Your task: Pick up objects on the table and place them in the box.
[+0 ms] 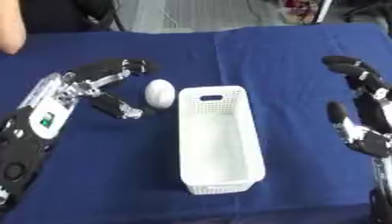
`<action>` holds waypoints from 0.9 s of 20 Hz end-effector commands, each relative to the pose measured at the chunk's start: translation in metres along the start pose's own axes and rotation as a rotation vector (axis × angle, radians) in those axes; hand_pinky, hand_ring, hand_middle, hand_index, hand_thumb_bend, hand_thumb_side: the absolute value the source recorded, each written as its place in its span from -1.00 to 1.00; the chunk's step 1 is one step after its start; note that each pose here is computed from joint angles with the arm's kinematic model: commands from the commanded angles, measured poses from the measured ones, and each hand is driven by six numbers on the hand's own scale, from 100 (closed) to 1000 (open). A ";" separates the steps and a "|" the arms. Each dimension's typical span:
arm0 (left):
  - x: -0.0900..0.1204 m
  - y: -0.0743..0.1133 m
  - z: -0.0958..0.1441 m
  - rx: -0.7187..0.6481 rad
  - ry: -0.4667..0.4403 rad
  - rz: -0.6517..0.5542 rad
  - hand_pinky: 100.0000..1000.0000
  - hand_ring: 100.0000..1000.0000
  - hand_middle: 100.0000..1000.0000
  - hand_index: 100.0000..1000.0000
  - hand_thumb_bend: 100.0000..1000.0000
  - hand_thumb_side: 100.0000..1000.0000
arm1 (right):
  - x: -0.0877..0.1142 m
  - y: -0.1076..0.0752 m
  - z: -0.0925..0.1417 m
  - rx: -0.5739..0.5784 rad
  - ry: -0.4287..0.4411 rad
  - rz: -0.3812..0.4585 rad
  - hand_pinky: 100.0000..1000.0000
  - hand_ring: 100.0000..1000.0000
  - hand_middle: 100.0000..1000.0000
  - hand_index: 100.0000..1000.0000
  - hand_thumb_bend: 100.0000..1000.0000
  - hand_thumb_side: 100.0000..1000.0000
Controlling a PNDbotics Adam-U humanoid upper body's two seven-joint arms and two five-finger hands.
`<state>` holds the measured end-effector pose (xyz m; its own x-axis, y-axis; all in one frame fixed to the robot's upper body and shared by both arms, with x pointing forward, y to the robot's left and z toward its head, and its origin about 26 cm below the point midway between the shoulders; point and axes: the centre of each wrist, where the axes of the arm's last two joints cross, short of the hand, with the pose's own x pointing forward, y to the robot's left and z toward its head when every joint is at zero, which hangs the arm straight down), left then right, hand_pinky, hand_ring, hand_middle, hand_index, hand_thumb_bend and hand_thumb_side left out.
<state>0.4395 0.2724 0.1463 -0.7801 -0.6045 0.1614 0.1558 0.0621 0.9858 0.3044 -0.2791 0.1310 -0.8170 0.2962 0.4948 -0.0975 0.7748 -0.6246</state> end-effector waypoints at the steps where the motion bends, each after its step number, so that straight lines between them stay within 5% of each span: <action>1: 0.001 0.014 -0.005 0.004 -0.021 -0.049 0.49 0.56 0.76 0.94 0.90 0.17 | 0.003 -0.003 -0.006 0.003 -0.026 0.004 1.00 0.77 0.65 0.66 -0.62 -0.07; 18: -0.004 0.005 -0.016 -0.046 -0.039 -0.105 0.52 0.58 0.75 0.95 0.94 0.19 | 0.003 -0.002 -0.007 0.009 -0.037 0.001 1.00 0.77 0.65 0.66 -0.65 -0.06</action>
<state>0.4506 0.2629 0.1392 -0.8095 -0.5800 0.0911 0.1274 -0.0221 0.9916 0.3055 -0.2772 0.1318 -0.8238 0.2834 0.4910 -0.1072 0.7726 -0.6258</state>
